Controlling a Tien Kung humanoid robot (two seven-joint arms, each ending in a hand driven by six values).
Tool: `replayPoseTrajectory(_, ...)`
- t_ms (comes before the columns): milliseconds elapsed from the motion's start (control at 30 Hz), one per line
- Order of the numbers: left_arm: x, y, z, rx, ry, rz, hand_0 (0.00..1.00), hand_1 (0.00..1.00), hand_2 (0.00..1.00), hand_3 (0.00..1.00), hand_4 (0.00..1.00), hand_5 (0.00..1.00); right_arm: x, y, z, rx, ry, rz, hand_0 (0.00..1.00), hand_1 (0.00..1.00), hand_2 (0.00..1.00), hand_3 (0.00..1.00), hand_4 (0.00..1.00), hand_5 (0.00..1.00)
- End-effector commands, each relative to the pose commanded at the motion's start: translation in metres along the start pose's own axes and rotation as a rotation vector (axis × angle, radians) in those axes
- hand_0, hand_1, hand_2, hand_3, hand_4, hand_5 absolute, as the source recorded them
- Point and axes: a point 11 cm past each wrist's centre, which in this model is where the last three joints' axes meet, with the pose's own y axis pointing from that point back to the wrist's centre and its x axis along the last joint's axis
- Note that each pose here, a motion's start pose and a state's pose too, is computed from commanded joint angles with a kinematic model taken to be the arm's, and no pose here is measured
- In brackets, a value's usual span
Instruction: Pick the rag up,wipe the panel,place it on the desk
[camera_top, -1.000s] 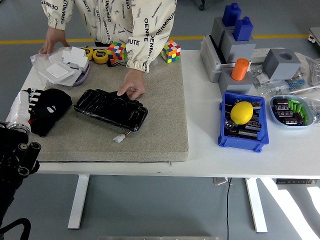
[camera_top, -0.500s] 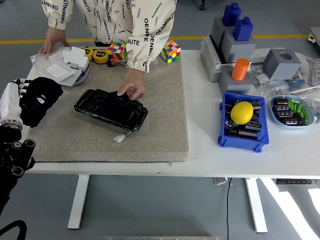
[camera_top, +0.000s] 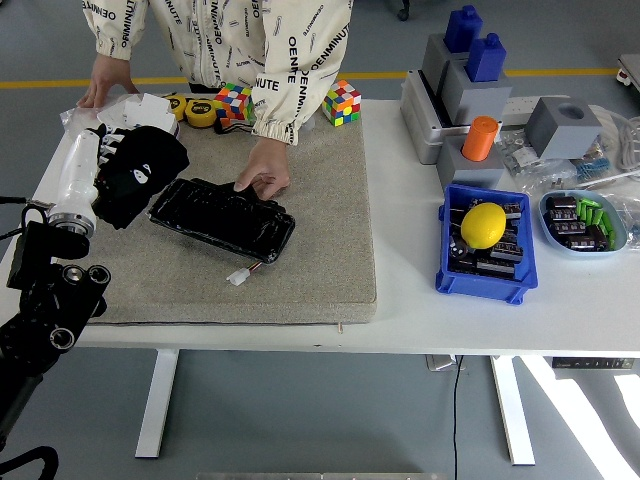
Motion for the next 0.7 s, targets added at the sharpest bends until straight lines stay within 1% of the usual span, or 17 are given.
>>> replayPoseTrajectory(133, -0.008, -0.001, -0.004, 0.027, -0.040, -0.025, 0.293, 0.378, 0.418, 0.557, 0.698, 0.002, 0.001, 0.000, 0.000, -0.001, 0.003, 0.001, 0.543, 0.557, 0.490, 0.521, 0.876, 0.355)
replayPoseTrajectory(200, -0.010, -0.002, -0.007, 0.039, -0.053, -0.031, 0.289, 0.371, 0.401, 0.560, 0.686, 0.002, 0.001, 0.000, 0.000, -0.002, 0.003, 0.002, 0.543, 0.557, 0.490, 0.521, 0.875, 0.355)
replayPoseTrajectory(333, -0.014, -0.002, -0.009, 0.051, -0.078, -0.041, 0.289, 0.371, 0.401, 0.560, 0.686, 0.002, 0.002, 0.000, 0.002, -0.004, 0.003, 0.003, 0.543, 0.557, 0.490, 0.521, 0.875, 0.355)
replayPoseTrajectory(567, -0.022, -0.001, -0.005, 0.048, -0.102, -0.073, 0.290, 0.372, 0.402, 0.560, 0.686, 0.002, 0.003, 0.000, 0.001, -0.001, 0.004, 0.002, 0.545, 0.559, 0.490, 0.522, 0.875, 0.354)
replayPoseTrajectory(700, -0.028, 0.002, 0.003, 0.023, -0.098, -0.093, 0.287, 0.369, 0.401, 0.561, 0.687, 0.002, 0.002, 0.000, 0.001, 0.002, 0.004, -0.001, 0.543, 0.558, 0.490, 0.522, 0.876, 0.354)
